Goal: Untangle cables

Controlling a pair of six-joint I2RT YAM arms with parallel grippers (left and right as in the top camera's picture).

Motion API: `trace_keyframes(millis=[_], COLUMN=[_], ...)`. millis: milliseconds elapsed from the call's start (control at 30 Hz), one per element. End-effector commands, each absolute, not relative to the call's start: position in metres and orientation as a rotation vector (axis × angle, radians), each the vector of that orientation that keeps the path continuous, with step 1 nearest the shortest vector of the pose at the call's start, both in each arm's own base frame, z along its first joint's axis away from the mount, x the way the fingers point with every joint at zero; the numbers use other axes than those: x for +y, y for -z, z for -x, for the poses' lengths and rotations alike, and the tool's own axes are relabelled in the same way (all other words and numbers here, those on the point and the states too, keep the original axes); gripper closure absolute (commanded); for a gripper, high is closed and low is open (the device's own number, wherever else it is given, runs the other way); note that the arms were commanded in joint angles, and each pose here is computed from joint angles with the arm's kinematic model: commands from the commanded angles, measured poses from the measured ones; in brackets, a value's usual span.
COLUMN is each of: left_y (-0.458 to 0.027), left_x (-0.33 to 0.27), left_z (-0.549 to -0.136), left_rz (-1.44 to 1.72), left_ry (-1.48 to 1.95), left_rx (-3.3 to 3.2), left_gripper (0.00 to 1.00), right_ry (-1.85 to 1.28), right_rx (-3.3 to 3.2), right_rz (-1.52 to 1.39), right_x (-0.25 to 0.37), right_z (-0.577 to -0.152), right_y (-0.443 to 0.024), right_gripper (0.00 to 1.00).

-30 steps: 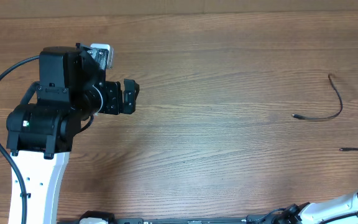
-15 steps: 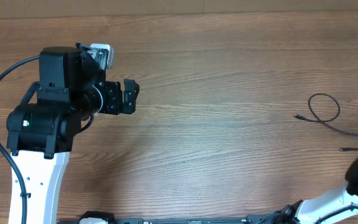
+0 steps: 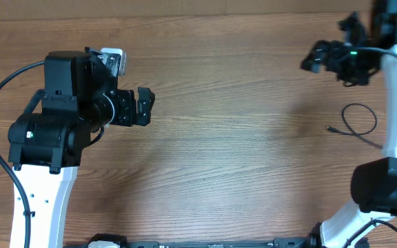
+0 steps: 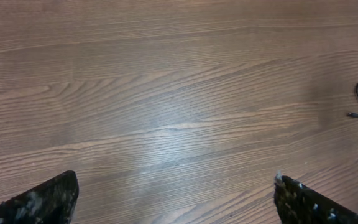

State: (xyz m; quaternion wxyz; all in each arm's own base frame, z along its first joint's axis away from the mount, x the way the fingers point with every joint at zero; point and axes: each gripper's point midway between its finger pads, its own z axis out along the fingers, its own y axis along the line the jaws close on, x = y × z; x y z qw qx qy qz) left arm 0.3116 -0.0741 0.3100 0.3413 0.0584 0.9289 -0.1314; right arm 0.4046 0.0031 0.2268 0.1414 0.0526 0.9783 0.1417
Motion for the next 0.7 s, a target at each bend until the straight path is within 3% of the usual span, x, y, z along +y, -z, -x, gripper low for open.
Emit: trace_keyframes(millis=[0, 267, 667], left_y=[-0.311, -0.31, -0.31], left_x=[-0.075, -0.075, -0.075], left_z=[-0.314, -0.314, -0.314], left_rz=[-0.146, -0.146, -0.146], left_ry=[0.344, 0.344, 0.344], left_rx=[2.415, 2.419, 2.419], left_gripper=[0.0, 0.0, 0.0], right_ry=[-0.212, -0.248, -0.251], right_rx=[2.78, 2.767, 2.759], right_rz=[-0.086, 0.03, 0.034], right_x=[0.011, 0.046, 0.048], right_z=[-0.41, -0.412, -0.414], right_y=[-0.24, -0.242, -0.243], right_gripper=[0.0, 0.0, 0.0])
